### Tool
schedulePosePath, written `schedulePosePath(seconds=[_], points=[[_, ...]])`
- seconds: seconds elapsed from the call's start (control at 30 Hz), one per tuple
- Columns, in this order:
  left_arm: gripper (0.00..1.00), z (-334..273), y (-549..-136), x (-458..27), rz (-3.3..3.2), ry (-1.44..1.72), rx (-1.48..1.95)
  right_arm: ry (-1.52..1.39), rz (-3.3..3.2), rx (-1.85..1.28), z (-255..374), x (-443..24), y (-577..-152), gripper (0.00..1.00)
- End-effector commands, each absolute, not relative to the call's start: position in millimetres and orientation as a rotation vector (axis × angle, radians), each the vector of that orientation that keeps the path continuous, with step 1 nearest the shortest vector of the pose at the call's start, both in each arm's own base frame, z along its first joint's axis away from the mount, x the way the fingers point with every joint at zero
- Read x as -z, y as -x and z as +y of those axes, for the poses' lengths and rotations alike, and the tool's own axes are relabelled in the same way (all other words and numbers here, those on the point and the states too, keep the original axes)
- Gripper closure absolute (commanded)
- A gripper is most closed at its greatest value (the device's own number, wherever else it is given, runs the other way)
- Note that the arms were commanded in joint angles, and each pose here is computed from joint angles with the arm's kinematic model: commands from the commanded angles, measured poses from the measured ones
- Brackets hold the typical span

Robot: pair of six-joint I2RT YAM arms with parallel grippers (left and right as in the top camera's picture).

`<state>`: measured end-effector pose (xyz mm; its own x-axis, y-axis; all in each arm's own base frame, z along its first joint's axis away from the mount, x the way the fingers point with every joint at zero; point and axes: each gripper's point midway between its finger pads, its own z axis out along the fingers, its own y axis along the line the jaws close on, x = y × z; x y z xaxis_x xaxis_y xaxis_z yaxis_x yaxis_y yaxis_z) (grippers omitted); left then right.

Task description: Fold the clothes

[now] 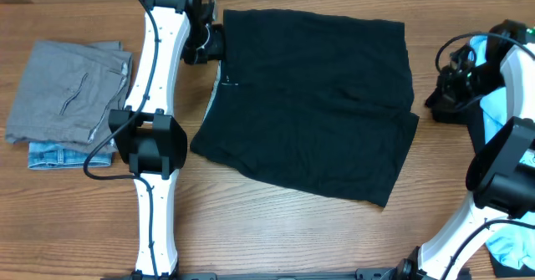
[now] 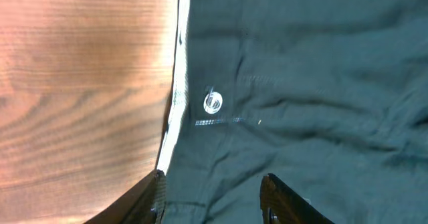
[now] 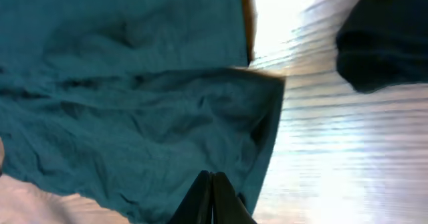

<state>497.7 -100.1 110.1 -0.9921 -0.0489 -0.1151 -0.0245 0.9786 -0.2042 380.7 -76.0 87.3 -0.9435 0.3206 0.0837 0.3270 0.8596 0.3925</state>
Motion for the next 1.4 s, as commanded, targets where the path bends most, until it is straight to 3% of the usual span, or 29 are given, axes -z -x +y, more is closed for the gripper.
schedulePosePath(seconds=[0.0,0.13,0.33,0.4,0.5,0.57,0.8,1.07,1.17,1.2,1.27,1.37], points=[[0.51,-96.8,-482.3,-94.2,3.086,0.056,0.287,0.510,-2.988,0.691,-65.2,-61.2,-370.6,0.95],[0.51,-93.0,-473.0,-84.8,3.134,0.058,0.279,0.581,-2.985,0.617,-70.1,-29.3,-363.5,0.95],[0.50,-88.7,-466.5,-82.9,3.161,0.009,0.254,0.840,-2.933,0.239,-107.3,4.5,-342.9,0.95],[0.51,-80.9,-465.7,-82.0,3.168,0.016,0.194,0.850,-2.935,0.235,-109.2,5.2,-343.2,0.91],[0.71,-71.1,-462.8,-90.3,3.171,0.046,0.190,0.850,-2.944,0.304,-104.3,-4.2,-351.7,0.91],[0.77,-62.0,-460.7,-110.6,3.143,0.084,0.194,0.850,-2.951,0.337,-103.5,-22.6,-359.6,0.91],[0.71,-46.4,-435.4,-212.3,2.965,0.121,0.209,0.977,-2.985,0.252,-106.9,-114.5,-349.0,0.91],[0.59,-72.5,-381.4,-304.3,2.778,0.034,0.400,0.950,-3.090,0.241,-75.1,-195.4,-305.2,0.79],[0.53,-76.0,-351.6,-314.6,2.775,0.009,0.403,0.901,-3.115,0.246,-58.0,-216.7,-283.9,0.77],[0.41,-76.9,-336.3,-313.0,2.792,0.000,0.396,0.866,-3.132,0.247,-49.2,-225.0,-275.7,0.75],[0.26,-74.6,-315.1,-303.5,2.836,-0.004,0.365,0.806,-3.167,0.254,-35.7,-235.3,-267.4,0.71],[0.25,-69.7,-293.1,-284.7,2.908,0.008,0.336,0.700,-3.218,0.268,-16.1,-245.0,-261.9,0.68]])
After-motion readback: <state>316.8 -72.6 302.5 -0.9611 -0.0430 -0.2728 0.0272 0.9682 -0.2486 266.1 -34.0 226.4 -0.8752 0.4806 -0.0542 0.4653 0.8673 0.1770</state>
